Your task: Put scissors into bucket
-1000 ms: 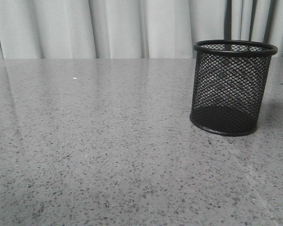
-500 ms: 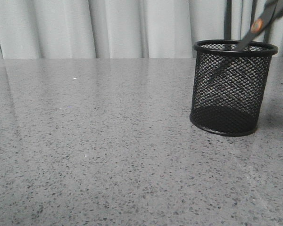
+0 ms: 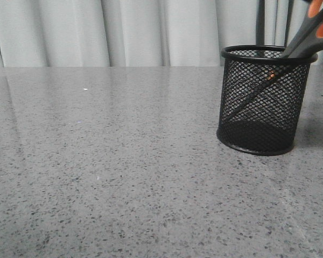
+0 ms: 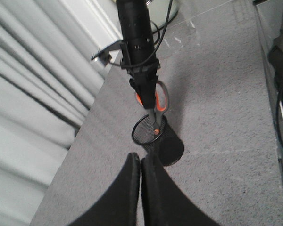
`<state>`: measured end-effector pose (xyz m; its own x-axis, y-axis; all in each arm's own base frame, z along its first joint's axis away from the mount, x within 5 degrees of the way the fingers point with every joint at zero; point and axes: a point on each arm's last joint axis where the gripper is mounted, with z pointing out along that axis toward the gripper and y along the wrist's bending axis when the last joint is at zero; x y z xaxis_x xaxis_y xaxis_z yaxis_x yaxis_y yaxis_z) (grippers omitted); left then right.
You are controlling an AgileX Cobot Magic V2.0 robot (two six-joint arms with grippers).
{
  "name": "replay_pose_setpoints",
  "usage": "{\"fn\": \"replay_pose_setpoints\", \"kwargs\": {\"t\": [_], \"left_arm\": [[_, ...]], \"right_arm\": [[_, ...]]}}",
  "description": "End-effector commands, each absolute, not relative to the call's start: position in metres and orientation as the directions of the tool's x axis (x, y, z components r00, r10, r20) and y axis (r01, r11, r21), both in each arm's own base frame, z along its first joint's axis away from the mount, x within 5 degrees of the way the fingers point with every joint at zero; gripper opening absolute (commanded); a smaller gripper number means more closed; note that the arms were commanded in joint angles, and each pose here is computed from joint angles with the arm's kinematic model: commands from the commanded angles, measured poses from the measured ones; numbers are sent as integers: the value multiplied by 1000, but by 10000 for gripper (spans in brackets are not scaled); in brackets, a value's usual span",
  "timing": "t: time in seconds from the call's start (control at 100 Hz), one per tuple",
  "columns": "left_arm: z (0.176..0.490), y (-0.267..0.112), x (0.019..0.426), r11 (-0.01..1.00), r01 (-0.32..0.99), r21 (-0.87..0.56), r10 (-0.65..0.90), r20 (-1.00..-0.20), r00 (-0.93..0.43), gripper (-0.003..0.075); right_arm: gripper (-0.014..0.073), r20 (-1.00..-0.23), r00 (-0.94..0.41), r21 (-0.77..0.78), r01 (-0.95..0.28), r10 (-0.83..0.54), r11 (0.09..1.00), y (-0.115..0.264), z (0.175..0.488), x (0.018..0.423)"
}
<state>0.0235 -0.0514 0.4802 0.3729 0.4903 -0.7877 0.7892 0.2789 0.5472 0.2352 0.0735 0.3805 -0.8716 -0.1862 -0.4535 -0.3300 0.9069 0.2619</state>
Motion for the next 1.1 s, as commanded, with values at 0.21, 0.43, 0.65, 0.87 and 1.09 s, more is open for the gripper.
{"fn": "replay_pose_setpoints", "kwargs": {"t": [0.21,0.43,0.65,0.87,1.09], "left_arm": [[468,-46,58,598,652,467,497,-854,155,-20],[423,-40,52,734,627,261,198,-965,170,-20],[357,-32,39,718,653,240,103,-965,242,-20],[319,-33,39,706,664,245,147,-968,201,-20],[318,-33,40,706,665,245,147,-968,201,-20]], "right_arm": [[380,-727,-668,191,-422,-161,886,72,461,219],[-53,-819,-550,128,-456,-166,881,60,479,161],[-60,-957,-274,26,-405,-94,914,36,446,81],[-60,-994,97,-81,-272,-56,959,11,381,17],[-60,-993,96,-87,-266,-64,960,9,341,10]]}}
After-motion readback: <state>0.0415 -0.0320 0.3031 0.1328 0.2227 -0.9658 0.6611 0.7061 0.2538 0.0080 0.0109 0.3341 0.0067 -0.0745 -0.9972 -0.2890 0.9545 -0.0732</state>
